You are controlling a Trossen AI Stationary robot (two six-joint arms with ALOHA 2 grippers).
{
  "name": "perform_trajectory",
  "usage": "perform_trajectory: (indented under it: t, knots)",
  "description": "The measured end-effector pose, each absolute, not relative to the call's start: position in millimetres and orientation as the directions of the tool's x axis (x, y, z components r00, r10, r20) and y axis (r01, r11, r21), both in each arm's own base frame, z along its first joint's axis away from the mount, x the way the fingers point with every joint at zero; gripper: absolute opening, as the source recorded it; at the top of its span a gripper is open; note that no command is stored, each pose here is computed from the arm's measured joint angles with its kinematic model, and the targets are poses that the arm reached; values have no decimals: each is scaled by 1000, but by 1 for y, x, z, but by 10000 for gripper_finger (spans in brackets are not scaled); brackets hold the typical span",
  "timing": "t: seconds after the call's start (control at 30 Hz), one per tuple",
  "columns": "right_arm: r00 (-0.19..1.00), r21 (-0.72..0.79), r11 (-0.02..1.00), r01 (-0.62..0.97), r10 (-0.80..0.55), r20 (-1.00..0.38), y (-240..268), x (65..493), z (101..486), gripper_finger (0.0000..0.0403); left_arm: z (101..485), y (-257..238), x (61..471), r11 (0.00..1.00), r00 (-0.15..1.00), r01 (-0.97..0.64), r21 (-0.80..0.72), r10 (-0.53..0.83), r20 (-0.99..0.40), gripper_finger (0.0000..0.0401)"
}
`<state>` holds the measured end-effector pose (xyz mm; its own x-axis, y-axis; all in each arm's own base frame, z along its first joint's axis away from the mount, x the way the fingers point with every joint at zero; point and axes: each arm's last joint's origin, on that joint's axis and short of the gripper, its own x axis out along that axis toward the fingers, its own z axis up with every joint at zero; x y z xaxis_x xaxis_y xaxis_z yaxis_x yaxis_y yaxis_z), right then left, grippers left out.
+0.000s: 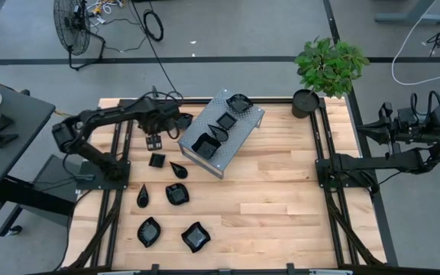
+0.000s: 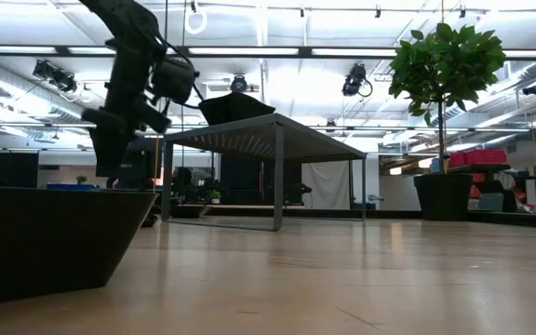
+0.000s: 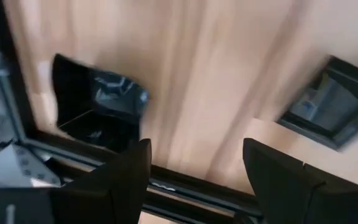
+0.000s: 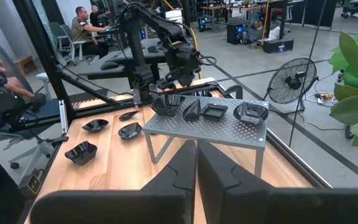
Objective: Pick & Place Mini shaped plates
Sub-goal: Stack the black distorted square shape plate on top of the black distorted square shape plate on the shelf
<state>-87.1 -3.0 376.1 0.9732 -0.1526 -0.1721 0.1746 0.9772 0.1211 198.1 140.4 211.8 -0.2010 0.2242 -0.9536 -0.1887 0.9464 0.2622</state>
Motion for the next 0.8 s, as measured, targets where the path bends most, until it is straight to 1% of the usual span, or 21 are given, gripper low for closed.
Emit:
perform_trajectory:
  t: [0.13,0.33,0.57,0.8]
  knots:
    - [973,121,977,175,-153,-172,-3,-87,376,20,202,149,201,934,-243,-198,298,248,-938,256]
    - [973,121,977,175,-153,-172,-3,-87,376,20,192,160,197,922,-290,-251,294,218,-932,256]
    - [973,121,977,175,-153,-172,-3,-87,376,20,178,171,195,920,-339,-270,282,183,-923,256]
    - [973,121,977,175,-153,-172,-3,-87,376,20,164,181,197,914,-353,-292,281,170,-920,256]
